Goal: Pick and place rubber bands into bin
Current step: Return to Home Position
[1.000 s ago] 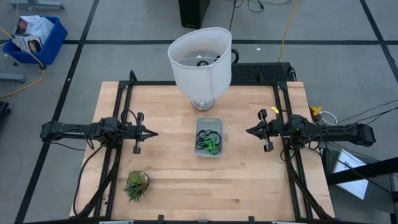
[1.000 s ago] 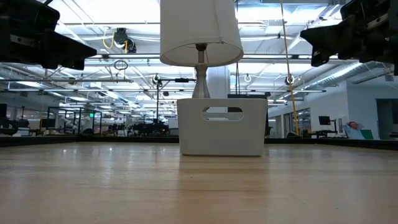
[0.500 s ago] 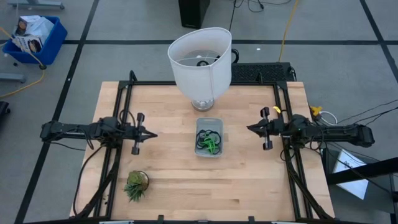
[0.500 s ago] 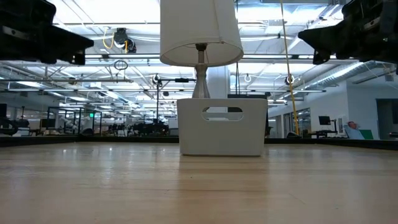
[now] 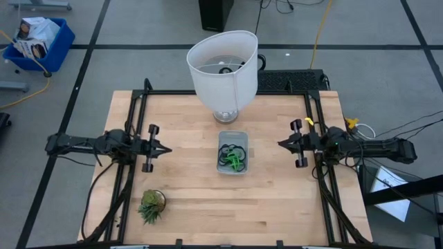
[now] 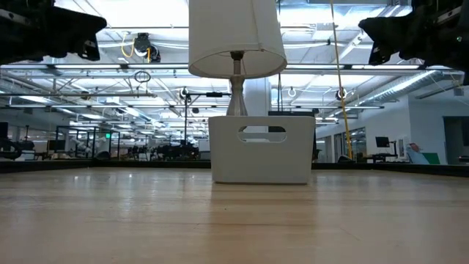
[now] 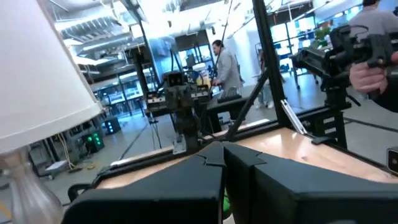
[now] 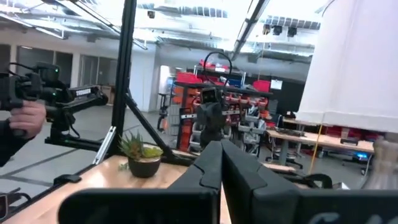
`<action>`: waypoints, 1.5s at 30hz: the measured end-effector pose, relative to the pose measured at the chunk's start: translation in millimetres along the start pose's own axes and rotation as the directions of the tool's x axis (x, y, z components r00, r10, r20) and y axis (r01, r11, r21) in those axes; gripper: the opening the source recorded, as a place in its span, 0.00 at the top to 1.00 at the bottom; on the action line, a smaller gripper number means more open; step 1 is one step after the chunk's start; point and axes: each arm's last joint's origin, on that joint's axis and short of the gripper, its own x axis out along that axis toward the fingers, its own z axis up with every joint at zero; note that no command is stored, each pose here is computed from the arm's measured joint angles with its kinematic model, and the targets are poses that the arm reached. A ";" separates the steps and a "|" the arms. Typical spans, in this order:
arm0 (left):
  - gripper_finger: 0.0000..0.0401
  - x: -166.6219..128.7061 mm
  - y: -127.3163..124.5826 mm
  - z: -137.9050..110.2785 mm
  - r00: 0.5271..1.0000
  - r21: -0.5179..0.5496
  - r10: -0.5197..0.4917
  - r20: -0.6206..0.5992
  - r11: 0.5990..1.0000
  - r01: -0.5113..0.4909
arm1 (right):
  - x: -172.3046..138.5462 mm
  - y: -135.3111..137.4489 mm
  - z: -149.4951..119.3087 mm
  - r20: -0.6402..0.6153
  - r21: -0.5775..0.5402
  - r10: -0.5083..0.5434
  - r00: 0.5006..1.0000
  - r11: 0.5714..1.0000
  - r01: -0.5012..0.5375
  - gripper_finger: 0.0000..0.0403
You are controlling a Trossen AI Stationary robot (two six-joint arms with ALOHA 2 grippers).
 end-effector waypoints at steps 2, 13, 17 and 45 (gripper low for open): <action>1.00 0.0 -0.2 -1.0 1.000 -0.011 0.018 -0.015 1.000 -0.018 | 0.0 0.1 -2.5 -0.025 0.008 -0.002 1.000 1.000 0.002 1.00; 1.00 -3.4 -6.4 -25.1 0.962 -0.115 -0.020 -0.271 0.993 -0.012 | -1.6 0.7 -17.7 -0.182 0.053 -0.017 0.983 0.998 0.027 1.00; 1.00 -4.2 -7.4 -27.8 0.954 -0.129 -0.032 -0.298 0.992 -0.008 | -2.1 1.1 -20.2 -0.208 0.078 -0.013 0.978 0.997 0.030 1.00; 0.95 -5.6 -6.7 -32.1 0.935 -0.158 0.019 -0.355 0.984 -0.080 | -2.2 1.2 -21.1 -0.217 0.118 -0.011 0.976 0.992 0.038 1.00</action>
